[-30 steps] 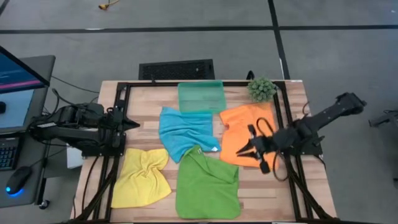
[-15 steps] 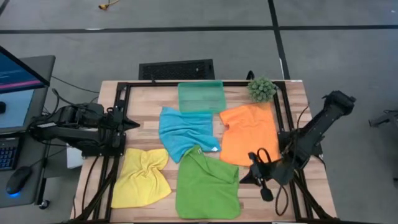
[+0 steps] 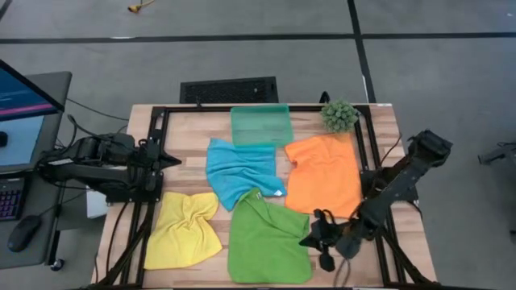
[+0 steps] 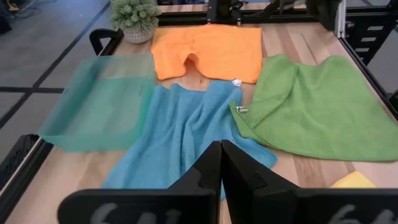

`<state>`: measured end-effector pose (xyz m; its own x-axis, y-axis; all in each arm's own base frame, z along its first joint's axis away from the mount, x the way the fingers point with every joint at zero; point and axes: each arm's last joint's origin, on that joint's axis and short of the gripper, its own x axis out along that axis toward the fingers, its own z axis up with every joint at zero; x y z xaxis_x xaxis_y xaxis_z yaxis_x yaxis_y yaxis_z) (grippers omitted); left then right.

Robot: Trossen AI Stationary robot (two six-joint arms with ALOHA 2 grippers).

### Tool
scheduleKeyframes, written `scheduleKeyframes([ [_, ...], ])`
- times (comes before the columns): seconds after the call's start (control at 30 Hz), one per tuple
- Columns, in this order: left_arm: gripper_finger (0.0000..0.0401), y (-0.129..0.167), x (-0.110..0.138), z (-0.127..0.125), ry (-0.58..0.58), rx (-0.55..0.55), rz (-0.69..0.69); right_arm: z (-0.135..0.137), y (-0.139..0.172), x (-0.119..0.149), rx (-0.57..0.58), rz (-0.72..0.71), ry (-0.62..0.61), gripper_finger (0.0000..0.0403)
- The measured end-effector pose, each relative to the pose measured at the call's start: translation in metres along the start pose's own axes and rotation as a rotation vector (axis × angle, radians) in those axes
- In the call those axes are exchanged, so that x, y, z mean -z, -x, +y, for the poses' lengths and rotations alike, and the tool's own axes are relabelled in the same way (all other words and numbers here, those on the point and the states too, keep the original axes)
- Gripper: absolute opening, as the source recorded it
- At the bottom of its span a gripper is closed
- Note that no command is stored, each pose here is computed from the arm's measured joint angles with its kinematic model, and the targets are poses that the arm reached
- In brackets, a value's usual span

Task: Roll microfiber towels into tight, uniform cylinder then place into a basket
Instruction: Roll the green microfiber cloth

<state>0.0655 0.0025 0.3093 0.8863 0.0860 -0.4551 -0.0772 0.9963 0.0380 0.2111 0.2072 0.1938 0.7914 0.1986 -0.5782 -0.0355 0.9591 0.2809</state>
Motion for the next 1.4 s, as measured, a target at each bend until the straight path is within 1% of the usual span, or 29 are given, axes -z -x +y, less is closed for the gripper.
scheduleKeyframes([
  [0.13, 0.0, 0.0, 0.0, 0.0, 0.002, -0.002, 0.0, -0.011, -0.022, -0.001, 0.02, 0.014, -0.033, 0.0023],
  [0.4, 0.0, 0.0, 0.0, 0.0, 0.002, -0.003, 0.0, -0.03, -0.061, 0.001, -0.042, 0.104, -0.09, 0.0023],
  [0.5, 0.0, 0.0, 0.0, 0.0, 0.002, -0.003, 0.0, -0.036, -0.073, 0.005, -0.023, 0.146, -0.093, 0.0026],
  [0.6, 0.0, 0.0, 0.0, 0.0, 0.002, -0.005, 0.0, -0.038, -0.083, 0.006, -0.009, 0.157, -0.095, 0.0025],
  [0.77, 0.0, 0.0, 0.0, 0.0, 0.002, -0.004, 0.004, -0.05, -0.096, 0.01, 0.044, 0.188, -0.103, 0.0018],
  [0.9, 0.0, 0.0, 0.002, 0.0, 0.019, -0.005, 0.019, -0.065, -0.102, 0.011, 0.113, 0.222, -0.115, 0.0018],
  [1.07, 0.0, 0.0, 0.002, 0.0, 0.055, -0.005, 0.021, -0.087, -0.105, 0.001, 0.176, 0.223, -0.152, 0.002],
  [1.17, 0.0, 0.0, 0.002, 0.0, 0.062, -0.005, 0.02, -0.103, -0.108, -0.007, 0.216, 0.205, -0.146, 0.0017],
  [1.27, 0.0, 0.0, 0.002, 0.0, 0.059, -0.005, 0.02, -0.122, -0.109, -0.014, 0.282, 0.185, -0.179, 0.0017],
  [1.4, 0.0, 0.0, 0.002, 0.0, 0.062, -0.005, 0.02, -0.143, -0.11, -0.022, 0.337, 0.174, -0.222, 0.002],
])
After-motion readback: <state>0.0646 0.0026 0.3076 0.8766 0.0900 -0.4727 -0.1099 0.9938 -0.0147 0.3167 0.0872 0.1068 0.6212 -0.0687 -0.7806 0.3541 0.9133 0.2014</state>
